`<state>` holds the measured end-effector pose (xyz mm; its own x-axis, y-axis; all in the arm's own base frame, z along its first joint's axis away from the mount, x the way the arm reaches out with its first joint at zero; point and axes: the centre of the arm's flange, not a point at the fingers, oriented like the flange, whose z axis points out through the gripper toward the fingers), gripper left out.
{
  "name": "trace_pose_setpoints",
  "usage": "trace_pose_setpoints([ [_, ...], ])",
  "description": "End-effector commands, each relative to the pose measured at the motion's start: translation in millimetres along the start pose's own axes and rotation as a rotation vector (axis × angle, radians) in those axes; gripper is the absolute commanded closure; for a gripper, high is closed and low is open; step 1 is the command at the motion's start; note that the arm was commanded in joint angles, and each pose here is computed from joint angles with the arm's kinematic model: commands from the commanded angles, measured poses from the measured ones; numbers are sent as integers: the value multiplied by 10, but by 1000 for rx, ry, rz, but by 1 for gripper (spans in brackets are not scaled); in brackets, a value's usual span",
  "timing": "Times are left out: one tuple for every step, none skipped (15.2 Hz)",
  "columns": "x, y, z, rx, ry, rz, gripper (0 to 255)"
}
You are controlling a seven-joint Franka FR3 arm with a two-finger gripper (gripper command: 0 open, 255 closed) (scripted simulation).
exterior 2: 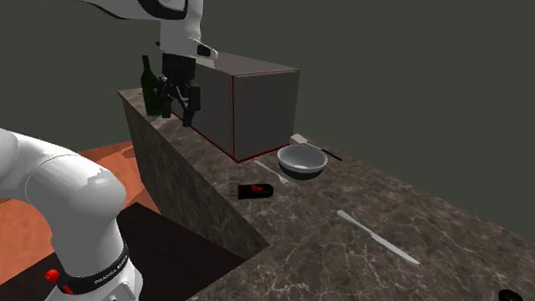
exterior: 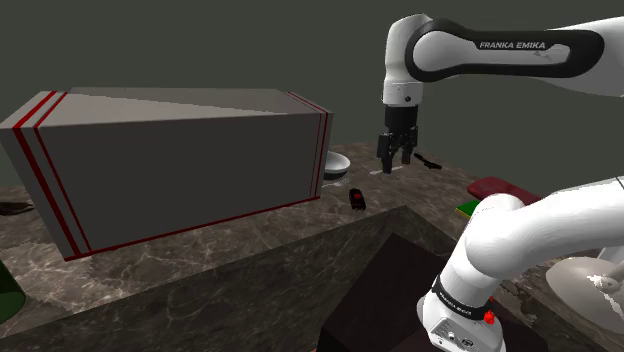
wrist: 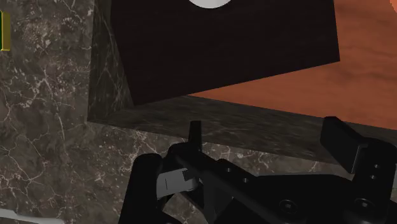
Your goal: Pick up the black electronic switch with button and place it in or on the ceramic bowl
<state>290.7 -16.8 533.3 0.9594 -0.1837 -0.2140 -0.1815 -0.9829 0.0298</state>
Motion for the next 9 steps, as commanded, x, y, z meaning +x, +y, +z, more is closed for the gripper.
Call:
trace_pose_setpoints([
  [0,0,0,0,0,0,0],
  [70,14,95,-2,13,29,0],
  [141,31,188,-3,27,59,0],
  [212,50,281,-5,40,88,0],
  [285,71,373,-7,53,118,0],
  [357,94,463,-8,66,147,0],
  [431,120,553,-10,80,177,0],
  [504,148,642,-11,93,206,0],
  [578,178,729,-13,106,236,0],
])
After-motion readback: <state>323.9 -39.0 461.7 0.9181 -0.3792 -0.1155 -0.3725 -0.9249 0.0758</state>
